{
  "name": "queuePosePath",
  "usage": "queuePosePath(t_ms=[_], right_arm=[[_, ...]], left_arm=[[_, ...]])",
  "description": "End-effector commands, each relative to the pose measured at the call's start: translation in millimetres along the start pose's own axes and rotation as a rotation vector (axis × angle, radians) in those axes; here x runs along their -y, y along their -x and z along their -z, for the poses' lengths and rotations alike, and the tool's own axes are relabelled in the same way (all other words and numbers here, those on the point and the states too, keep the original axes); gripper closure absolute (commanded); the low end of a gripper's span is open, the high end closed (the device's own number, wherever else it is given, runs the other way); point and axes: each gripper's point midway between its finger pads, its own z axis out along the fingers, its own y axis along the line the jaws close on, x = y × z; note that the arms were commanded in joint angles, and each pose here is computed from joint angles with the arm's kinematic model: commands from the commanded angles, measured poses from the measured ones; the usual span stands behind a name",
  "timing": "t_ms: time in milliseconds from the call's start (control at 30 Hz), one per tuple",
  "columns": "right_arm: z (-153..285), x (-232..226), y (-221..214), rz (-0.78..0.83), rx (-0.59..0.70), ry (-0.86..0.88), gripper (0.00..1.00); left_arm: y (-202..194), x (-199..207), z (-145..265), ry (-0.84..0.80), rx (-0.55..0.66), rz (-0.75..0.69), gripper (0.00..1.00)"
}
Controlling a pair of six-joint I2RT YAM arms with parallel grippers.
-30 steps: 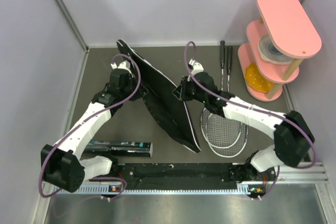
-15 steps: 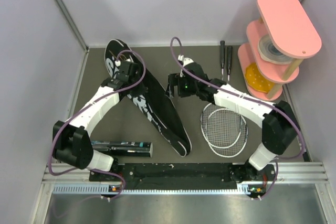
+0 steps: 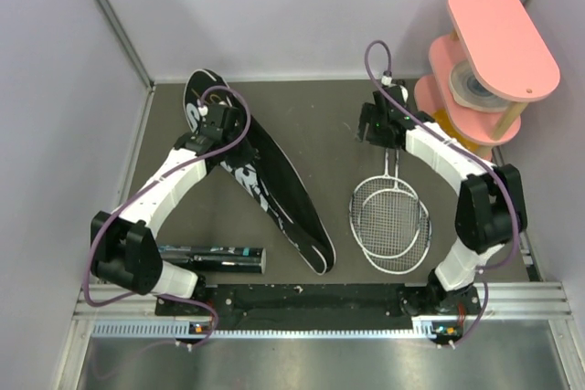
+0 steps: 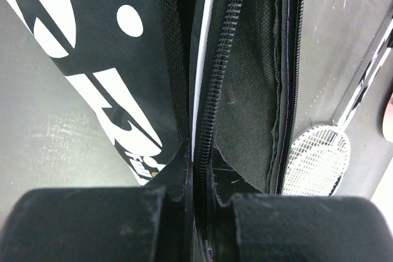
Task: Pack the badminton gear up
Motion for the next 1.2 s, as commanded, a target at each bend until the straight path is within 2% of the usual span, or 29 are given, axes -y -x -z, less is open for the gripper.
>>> queuePosePath(t_ms=[0,133,300,633,767,933,967,1100,1167], right_arm=[[-19,33,-12,0.054,-0.084,-0.112,0.31],[-37,53,-12,0.116,-0.112,-0.161,0.38],[-57,68,-16,0.116,-0.154,-0.182,0.47],[-80,84,-32,0.118,-0.208,-0.22,0.5],[-88,87,-32,0.124,-0.199,-0.23,0.64],[-94,88,-31,0.117,-0.178,-0.236,0.74],[-95,89,-31,0.112,-0.174,-0.241,0.83],[-86,74,-15,0.086,-0.116,-0.213,0.99],[-74,65,-3,0.104,-0.058,-0.234,1.0]], left_arm=[[13,21,13,-0.079,0.025,0.002,1.0],[15,18,18,-0.088,0.056,-0.02,1.0],[17,17,24,-0.095,0.077,-0.042,1.0],[14,19,24,-0.108,0.064,-0.041,1.0],[14,19,24,-0.108,0.064,-0.04,1.0],[15,18,25,-0.105,0.072,-0.043,1.0],[15,18,25,-0.105,0.072,-0.043,1.0],[17,18,27,-0.105,0.085,-0.044,1.0],[19,18,29,-0.105,0.096,-0.047,1.0]])
